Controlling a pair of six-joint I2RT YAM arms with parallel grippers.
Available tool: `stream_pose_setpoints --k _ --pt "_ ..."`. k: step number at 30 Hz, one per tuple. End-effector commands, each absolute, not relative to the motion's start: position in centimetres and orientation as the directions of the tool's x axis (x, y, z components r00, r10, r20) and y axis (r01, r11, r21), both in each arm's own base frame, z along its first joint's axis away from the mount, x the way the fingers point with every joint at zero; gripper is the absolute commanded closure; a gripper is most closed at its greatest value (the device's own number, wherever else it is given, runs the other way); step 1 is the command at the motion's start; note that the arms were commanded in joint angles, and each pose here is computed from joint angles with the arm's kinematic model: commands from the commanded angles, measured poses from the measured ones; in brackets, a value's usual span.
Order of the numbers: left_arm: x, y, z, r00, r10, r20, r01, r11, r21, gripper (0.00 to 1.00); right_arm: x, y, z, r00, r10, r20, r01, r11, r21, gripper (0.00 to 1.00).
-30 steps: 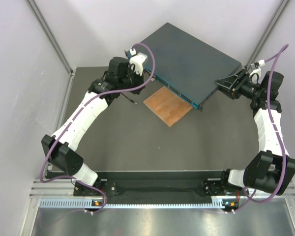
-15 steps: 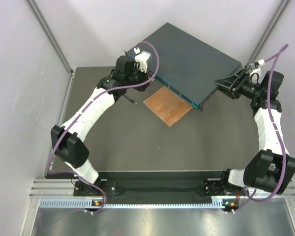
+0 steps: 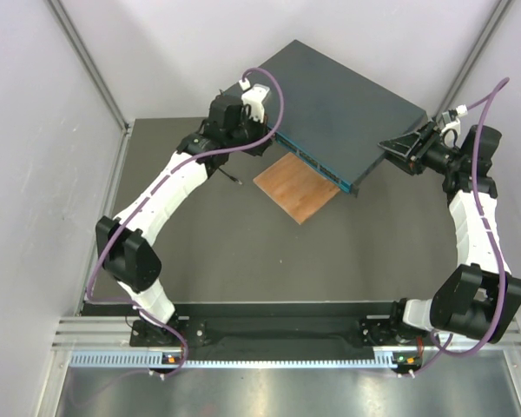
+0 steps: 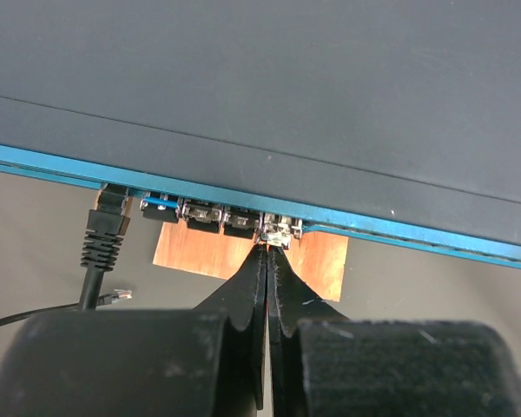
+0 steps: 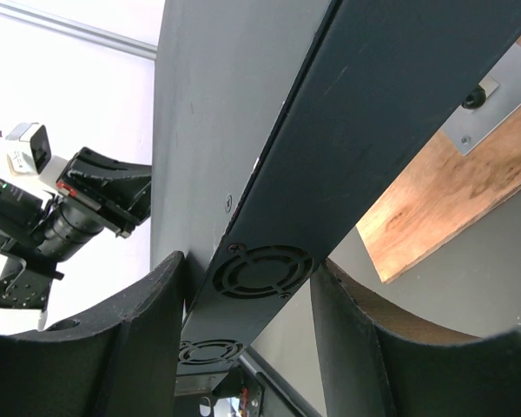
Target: Insert the plug into the switch port
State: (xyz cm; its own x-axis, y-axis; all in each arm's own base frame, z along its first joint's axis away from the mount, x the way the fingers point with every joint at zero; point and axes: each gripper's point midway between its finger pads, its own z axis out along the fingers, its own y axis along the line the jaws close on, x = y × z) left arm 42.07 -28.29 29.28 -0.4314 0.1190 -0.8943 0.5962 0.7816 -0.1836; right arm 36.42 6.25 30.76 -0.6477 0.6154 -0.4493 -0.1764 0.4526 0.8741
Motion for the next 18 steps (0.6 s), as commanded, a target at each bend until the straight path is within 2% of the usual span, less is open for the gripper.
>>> stream_pose_setpoints --k 1,18 --pt "43.3 -29.4 32.5 -0.350 0.041 -0.936 0.608 0.770 -0.194 1.00 37.4 7.6 33.4 -0.581 0.517 -0.628 -0.378 0.513 0.771 1.00" --pt "45.0 -30.2 35.3 -0.196 -0.163 -0.967 0.604 0.757 -0.249 1.00 37.7 7.5 32.9 -0.588 0.515 -0.623 -0.372 0.512 0.774 1.00"
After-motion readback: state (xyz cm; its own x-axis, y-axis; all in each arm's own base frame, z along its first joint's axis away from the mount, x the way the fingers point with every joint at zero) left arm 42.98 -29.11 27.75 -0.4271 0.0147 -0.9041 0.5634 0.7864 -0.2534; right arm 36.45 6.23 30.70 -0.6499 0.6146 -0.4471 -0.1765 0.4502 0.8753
